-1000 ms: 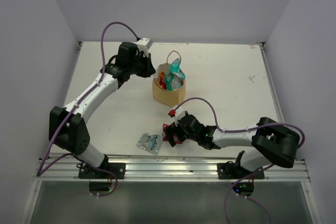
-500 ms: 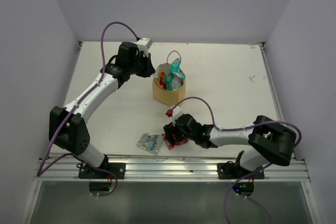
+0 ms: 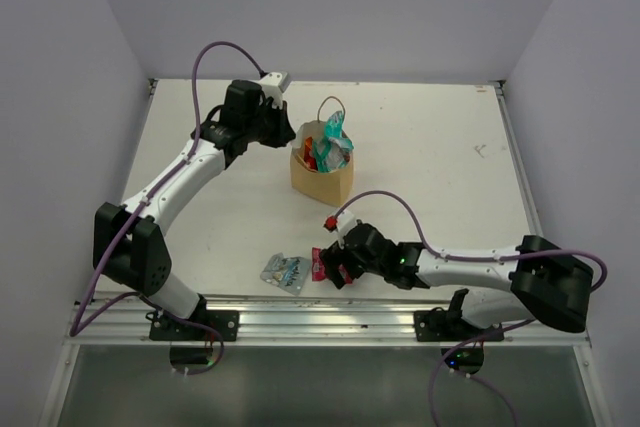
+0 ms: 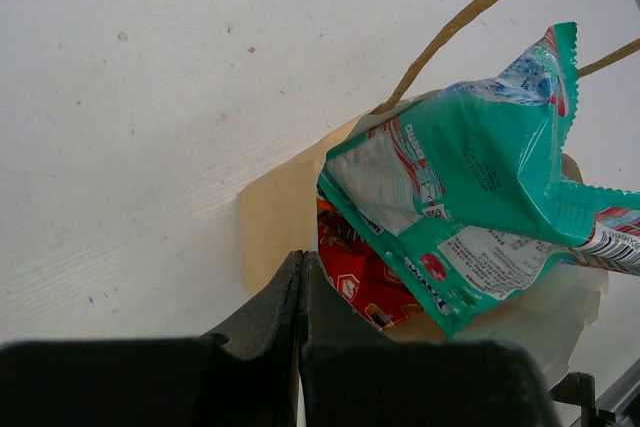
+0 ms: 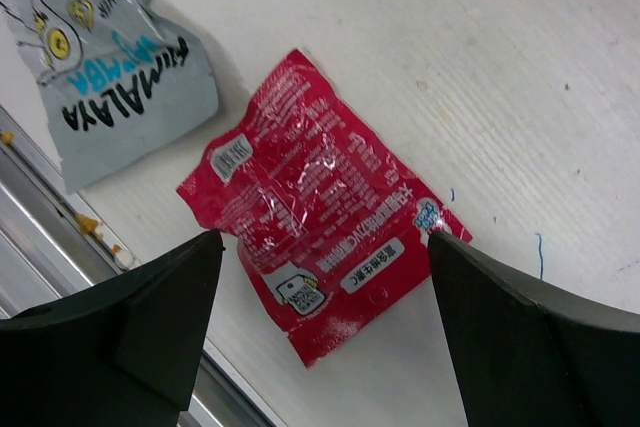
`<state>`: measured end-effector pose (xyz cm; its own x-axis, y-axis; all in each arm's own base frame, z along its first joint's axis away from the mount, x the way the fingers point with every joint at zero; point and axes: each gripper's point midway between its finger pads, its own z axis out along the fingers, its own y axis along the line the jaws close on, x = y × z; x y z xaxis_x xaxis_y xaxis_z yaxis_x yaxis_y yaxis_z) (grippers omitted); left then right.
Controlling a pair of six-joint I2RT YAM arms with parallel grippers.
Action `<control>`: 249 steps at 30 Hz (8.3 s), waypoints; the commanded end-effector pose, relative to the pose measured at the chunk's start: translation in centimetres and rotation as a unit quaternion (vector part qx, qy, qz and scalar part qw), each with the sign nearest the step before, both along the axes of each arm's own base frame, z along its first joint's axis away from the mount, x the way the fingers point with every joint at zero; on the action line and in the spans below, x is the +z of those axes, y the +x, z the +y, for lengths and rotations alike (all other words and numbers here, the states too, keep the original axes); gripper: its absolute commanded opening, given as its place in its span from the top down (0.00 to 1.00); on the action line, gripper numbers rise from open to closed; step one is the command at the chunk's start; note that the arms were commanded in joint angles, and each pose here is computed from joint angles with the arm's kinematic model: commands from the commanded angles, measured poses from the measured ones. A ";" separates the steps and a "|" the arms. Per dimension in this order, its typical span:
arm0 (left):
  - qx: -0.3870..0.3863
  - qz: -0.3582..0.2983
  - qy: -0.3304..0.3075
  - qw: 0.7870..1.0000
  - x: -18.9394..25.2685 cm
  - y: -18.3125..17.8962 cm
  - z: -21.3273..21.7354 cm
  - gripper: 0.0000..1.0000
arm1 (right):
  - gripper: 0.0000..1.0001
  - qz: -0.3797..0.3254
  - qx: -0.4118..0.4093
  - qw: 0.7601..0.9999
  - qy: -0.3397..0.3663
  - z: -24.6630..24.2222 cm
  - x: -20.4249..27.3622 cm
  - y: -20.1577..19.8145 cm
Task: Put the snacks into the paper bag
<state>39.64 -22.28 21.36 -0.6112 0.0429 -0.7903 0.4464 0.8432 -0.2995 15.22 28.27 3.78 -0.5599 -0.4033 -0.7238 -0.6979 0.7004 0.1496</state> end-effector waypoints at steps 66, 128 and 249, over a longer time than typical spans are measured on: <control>-0.008 -0.023 -0.010 1.000 1.4 -0.2 -0.3 1.00 | 0.99 -0.279 -0.140 0.943 -0.118 2.9 23.4 21.6; -0.003 -0.036 -0.014 0.999 2.7 -0.9 0.2 1.00 | 0.01 -0.033 0.229 0.973 0.002 18.6 3.5 -6.8; -0.072 -0.003 -0.056 0.996 0.7 -2.2 -3.0 0.81 | 0.22 -0.224 -0.267 0.935 -0.060 -3.2 18.6 18.1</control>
<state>37.42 -24.32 22.12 -0.6017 0.0555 -0.7968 0.5458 0.7569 -0.3595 32.45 25.38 22.27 -0.3648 -0.3141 -0.8765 -0.2812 0.9346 -0.2179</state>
